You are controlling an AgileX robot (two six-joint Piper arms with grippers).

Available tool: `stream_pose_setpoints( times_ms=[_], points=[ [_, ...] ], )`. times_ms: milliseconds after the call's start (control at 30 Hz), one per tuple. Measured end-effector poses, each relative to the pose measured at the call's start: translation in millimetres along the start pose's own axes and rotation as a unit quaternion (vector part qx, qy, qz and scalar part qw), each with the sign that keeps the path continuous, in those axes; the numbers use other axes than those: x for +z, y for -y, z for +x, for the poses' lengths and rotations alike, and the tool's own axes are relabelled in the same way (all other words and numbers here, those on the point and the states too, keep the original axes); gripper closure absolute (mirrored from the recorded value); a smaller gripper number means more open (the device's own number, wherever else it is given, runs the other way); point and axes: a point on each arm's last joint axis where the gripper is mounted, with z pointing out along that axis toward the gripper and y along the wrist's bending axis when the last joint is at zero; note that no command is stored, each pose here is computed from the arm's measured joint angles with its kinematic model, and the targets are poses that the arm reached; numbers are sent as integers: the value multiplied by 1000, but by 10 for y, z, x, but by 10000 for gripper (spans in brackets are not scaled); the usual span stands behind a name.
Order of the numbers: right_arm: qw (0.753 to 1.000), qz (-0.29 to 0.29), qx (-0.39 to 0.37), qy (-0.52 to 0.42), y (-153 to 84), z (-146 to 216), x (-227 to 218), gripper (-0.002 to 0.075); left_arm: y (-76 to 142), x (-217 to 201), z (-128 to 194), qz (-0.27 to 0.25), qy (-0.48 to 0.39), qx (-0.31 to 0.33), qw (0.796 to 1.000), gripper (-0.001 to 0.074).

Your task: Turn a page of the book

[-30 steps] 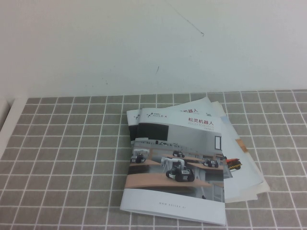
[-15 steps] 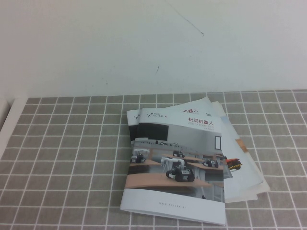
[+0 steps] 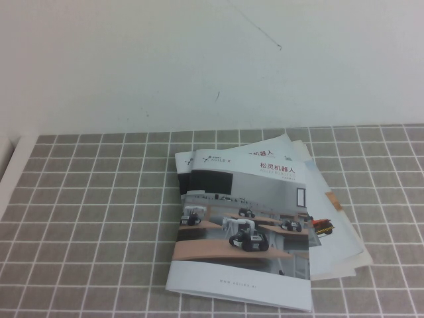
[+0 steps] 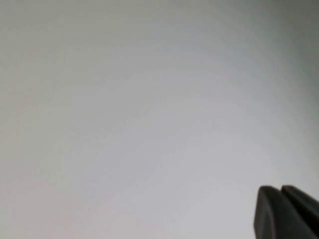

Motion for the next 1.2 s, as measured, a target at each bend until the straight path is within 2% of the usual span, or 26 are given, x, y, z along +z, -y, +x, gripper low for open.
stream_pose_setpoints(
  times_ms=[33, 100, 167, 267, 400, 600, 700, 767, 867, 933, 1000, 1067, 1200],
  points=[
    [999, 3, 3, 35, 6, -64, -2, 728, 16, 0, -18, 9, 10, -9, 1000, 739],
    [996, 11, 22, 82, 23, -148, -12, 728, 108, -15, -125, 62, 67, -29, 995, 739],
    [993, 21, 53, 104, 51, -221, 4, 728, 193, -41, -191, 110, 103, -25, 988, 739],
    [984, 47, 101, 136, 129, -434, 91, 728, 345, -33, -283, 153, 120, -17, 981, 739],
    [969, 77, 162, 167, 238, -800, 226, 728, 766, 60, -585, 189, 118, 5, 975, 739],
    [969, 47, 205, 127, 253, -1460, 423, 728, 1476, 88, -1153, 200, 95, 113, 969, 739],
    [976, 31, 203, 77, 235, -1679, 565, 728, 1708, 201, -1354, 169, 67, 150, 972, 739],
    [983, 18, 182, 19, 210, -1758, 743, 728, 1769, 320, -1405, 131, 29, 163, 977, 739],
    [982, -1, 161, -100, 152, -1636, 1070, 728, 1742, 535, -1372, 43, -61, 179, 981, 739],
    [971, -15, 157, -182, 107, -1483, 1233, 728, 1673, 680, -1288, -17, -131, 193, 972, 739],
    [946, -27, 156, -282, 52, -1203, 1393, 728, 1577, 813, -1151, -62, -203, 212, 954, 739],
    [914, -36, 156, -373, 0, -907, 1488, 728, 1459, 920, -965, -95, -288, 233, 924, 739],
    [861, -61, 121, -490, -56, -518, 1547, 728, 1298, 1041, -667, -118, -421, 256, 862, 739]
  ],
)
